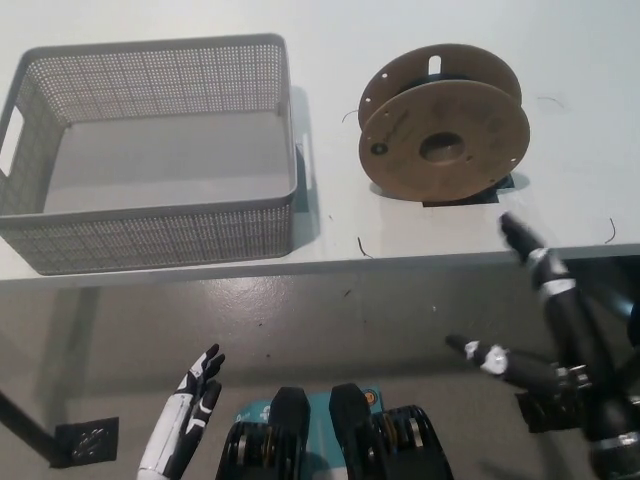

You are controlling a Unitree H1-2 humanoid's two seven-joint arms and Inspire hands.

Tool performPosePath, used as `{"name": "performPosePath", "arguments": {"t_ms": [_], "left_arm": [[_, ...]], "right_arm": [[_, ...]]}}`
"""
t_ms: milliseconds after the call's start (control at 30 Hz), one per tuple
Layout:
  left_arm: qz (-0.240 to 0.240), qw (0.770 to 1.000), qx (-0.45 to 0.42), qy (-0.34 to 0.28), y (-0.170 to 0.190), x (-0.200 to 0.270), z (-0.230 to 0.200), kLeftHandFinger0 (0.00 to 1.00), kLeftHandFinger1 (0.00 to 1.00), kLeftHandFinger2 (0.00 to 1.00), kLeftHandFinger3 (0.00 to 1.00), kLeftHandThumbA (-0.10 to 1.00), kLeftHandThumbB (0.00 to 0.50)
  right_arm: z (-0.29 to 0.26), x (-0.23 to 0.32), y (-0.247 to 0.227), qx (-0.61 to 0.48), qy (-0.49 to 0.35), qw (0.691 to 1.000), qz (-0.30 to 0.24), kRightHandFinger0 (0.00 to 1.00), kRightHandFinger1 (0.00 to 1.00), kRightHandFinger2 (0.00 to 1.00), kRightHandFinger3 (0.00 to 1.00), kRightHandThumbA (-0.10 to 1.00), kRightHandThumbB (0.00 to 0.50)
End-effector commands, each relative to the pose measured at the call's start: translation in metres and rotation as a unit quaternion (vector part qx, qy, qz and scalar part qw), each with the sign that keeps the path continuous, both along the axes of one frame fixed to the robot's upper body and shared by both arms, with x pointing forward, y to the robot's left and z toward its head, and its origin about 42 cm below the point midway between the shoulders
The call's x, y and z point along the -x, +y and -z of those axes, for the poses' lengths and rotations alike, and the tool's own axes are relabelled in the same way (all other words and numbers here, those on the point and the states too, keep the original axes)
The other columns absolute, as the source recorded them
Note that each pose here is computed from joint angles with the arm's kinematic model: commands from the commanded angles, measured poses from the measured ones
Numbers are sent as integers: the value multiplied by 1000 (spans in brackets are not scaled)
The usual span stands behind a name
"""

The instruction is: Use the right hand to pick up a 3d printing filament and place it into a container on the left side

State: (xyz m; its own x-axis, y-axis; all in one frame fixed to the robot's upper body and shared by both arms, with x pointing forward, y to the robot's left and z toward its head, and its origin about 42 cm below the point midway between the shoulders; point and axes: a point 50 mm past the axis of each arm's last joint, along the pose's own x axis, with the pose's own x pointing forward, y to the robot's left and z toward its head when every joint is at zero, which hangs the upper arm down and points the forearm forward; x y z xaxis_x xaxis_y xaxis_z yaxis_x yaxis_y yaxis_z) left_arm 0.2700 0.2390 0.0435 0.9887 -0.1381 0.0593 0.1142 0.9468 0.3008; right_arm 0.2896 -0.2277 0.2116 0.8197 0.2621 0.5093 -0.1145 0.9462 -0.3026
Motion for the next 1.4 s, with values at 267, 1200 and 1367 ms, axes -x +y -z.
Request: {"name": "performPosePath", "arguments": {"t_ms": [267,1200,1367], "left_arm": [[22,996,-18,-83,4,-13,-24,1000,1000,1000,1000,1000,308],[32,997,-27,-71,5,-14,-19,1000,1000,1000,1000,1000,316],[31,997,-26,-67,4,-10,-16,1000,1000,1000,1000,1000,319]], "right_arm": [[-238,-25,-48,194,-184,963,37,1000,1000,1000,1000,1000,412],[-358,-250,24,553,184,811,59,1000,1000,1000,1000,1000,473],[-349,-267,41,565,225,792,62,1000,1000,1000,1000,1000,494]]}}
